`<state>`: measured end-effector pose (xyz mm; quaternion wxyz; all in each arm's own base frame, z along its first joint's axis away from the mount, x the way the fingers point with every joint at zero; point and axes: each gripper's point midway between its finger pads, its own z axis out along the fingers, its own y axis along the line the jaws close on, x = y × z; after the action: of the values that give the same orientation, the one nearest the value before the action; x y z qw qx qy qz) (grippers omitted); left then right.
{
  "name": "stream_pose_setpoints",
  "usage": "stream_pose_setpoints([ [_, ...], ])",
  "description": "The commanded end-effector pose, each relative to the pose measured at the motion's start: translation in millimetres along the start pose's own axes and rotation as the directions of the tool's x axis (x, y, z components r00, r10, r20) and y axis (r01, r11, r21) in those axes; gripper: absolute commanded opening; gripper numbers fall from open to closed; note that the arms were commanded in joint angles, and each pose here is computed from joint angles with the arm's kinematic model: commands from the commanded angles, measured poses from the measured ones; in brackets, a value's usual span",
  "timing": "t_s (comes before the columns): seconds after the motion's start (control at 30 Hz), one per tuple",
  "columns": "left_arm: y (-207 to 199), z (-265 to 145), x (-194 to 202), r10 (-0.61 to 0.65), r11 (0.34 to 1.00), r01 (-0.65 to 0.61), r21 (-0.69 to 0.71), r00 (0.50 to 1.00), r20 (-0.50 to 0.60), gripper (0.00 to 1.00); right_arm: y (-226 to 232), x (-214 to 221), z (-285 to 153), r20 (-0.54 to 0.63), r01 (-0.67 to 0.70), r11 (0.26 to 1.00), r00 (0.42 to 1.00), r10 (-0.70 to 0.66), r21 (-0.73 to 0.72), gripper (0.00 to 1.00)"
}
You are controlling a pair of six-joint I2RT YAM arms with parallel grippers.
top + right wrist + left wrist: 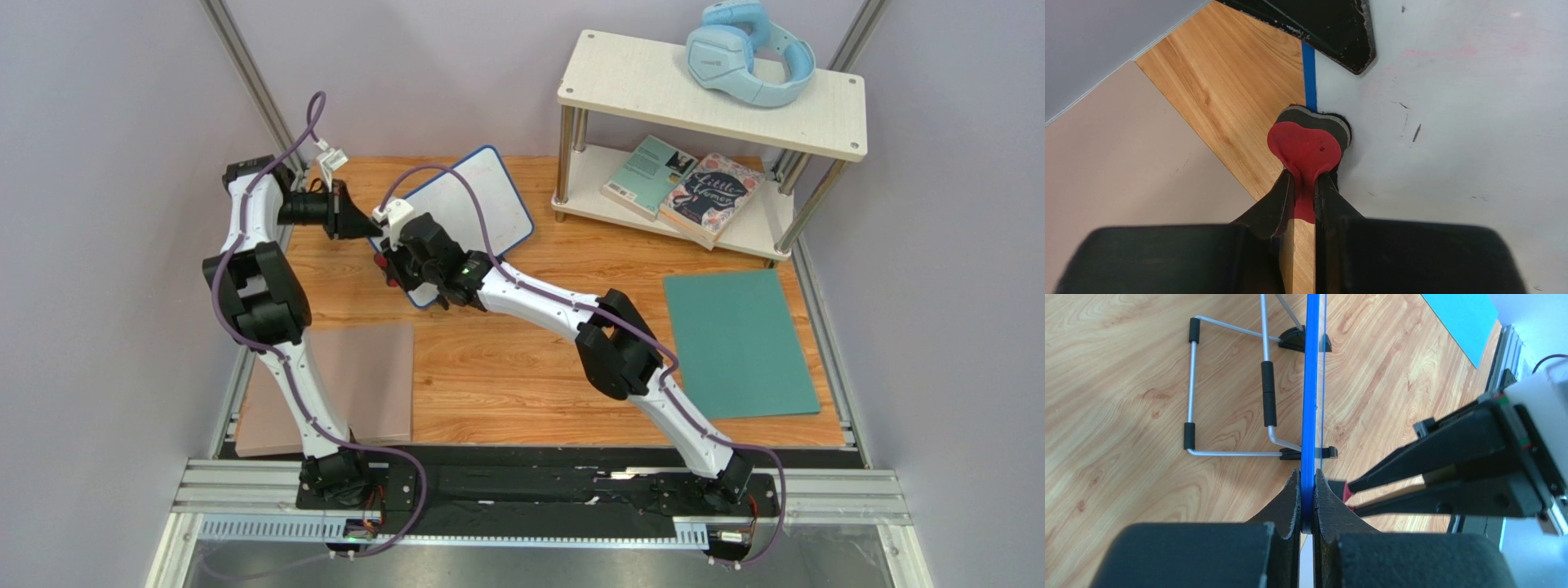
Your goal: Erase the whiteboard
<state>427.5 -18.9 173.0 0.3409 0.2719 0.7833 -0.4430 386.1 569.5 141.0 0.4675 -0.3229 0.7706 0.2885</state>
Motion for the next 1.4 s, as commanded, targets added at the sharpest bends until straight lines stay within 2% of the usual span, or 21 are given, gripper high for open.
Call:
stream_pose_setpoints([
  [0.0,-58,3,23,-0.152,0.981,0.165,0.098,0.98,-0.131,0.0,-13,-25,5,0.073,-0.023,0.997,0.997,0.018,0.067,0.0],
  [0.1,-58,2,23,-0.151,0.982,0.164,0.095,0.98,-0.132,0.0,-27,-41,2,0.109,-0.033,0.993,0.994,0.02,0.115,0.0],
  [0.27,-59,3,23,-0.153,0.981,0.166,0.097,0.979,-0.134,0.0,-47,-44,-9,0.098,-0.031,0.988,0.995,0.016,0.15,0.0],
  [0.5,-57,3,25,-0.171,0.978,0.185,0.094,0.976,-0.136,0.0,-83,5,-11,-0.004,0.093,0.954,0.995,-0.096,0.285,0.0],
  [0.67,-56,4,32,-0.192,0.974,0.207,0.092,0.969,-0.153,0.0,-113,27,-13,-0.08,0.176,0.899,0.984,-0.157,0.402,0.0],
  [0.87,-45,7,43,-0.215,0.972,0.229,0.061,0.961,-0.173,0.0,-143,49,-19,-0.124,0.144,0.887,0.987,-0.099,0.439,0.0],
  [1.1,-36,8,49,-0.244,0.966,0.254,0.034,0.953,-0.18,0.0,-196,58,-38,-0.107,0.008,0.857,0.993,0.055,0.515,0.0],
  [1.23,-34,9,48,-0.256,0.963,0.266,0.034,0.951,-0.174,0.0,-205,64,-44,-0.125,-0.016,0.846,0.987,0.098,0.533,0.0],
  [1.37,-33,9,46,-0.26,0.962,0.27,0.035,0.95,-0.174,0.0,-194,67,-38,-0.137,-0.051,0.871,0.981,0.135,0.488,0.0],
])
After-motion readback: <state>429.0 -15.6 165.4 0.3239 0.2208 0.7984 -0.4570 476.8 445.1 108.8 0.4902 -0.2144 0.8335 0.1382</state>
